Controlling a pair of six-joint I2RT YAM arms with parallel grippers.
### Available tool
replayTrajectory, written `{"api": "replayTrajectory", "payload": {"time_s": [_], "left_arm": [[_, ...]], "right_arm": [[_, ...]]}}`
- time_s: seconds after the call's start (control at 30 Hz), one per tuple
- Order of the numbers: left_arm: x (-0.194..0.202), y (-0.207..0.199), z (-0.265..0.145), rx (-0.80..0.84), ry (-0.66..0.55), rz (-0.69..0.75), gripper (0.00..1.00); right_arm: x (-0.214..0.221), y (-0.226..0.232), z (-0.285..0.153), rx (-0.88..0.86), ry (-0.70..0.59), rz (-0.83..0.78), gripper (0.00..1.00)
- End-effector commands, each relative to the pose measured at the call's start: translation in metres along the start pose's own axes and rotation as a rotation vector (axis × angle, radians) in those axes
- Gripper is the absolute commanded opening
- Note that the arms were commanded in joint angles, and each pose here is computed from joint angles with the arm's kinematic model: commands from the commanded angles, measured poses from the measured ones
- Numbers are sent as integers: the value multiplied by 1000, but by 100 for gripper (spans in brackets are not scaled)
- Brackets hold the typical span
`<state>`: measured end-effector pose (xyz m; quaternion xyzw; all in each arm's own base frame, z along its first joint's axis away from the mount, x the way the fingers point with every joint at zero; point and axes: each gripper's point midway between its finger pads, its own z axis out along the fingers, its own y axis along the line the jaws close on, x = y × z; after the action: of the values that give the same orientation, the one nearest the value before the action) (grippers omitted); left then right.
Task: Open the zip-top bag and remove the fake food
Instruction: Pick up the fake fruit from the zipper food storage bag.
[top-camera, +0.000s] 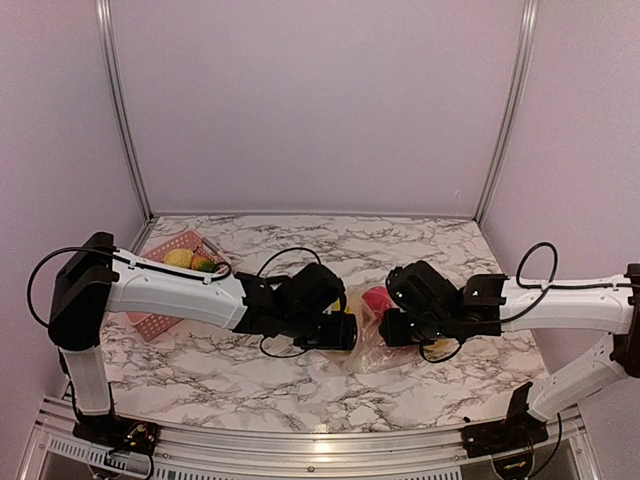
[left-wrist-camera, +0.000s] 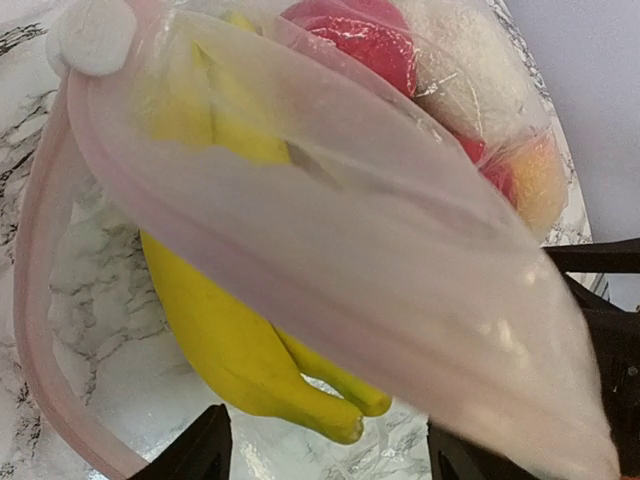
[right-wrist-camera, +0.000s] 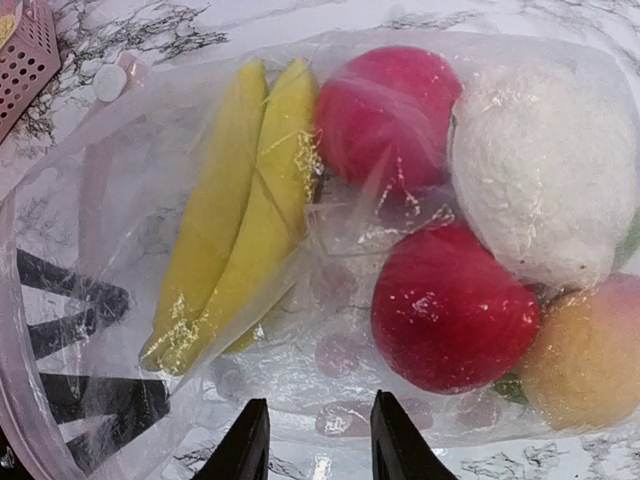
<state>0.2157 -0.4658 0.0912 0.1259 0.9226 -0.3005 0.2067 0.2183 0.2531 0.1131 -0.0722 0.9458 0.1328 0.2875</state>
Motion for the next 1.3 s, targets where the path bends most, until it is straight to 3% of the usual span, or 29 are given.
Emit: {"api": "replayTrajectory", "payload": {"time_s": [0.0,0.3,0.67,1.03,1.27], "left_arm": [[3,3,10,-47,12,40,70],[3,14,24,-133,19,86,69],[-6,37,12,-244,-29,100,54],[-28,75,-17,-315,-89,54,54],[-36,73,-18,-321,-102,73,54]], "right_arm": [[-9,3,-11,-3,-29,9,34],[-9,0,-13,-4,-36,22,34],[-7,4,-10,-20,-27,19,34],[-10,8,-10,-22,-29,10,34],[-10,7,-10,-21,-30,11,34]]}}
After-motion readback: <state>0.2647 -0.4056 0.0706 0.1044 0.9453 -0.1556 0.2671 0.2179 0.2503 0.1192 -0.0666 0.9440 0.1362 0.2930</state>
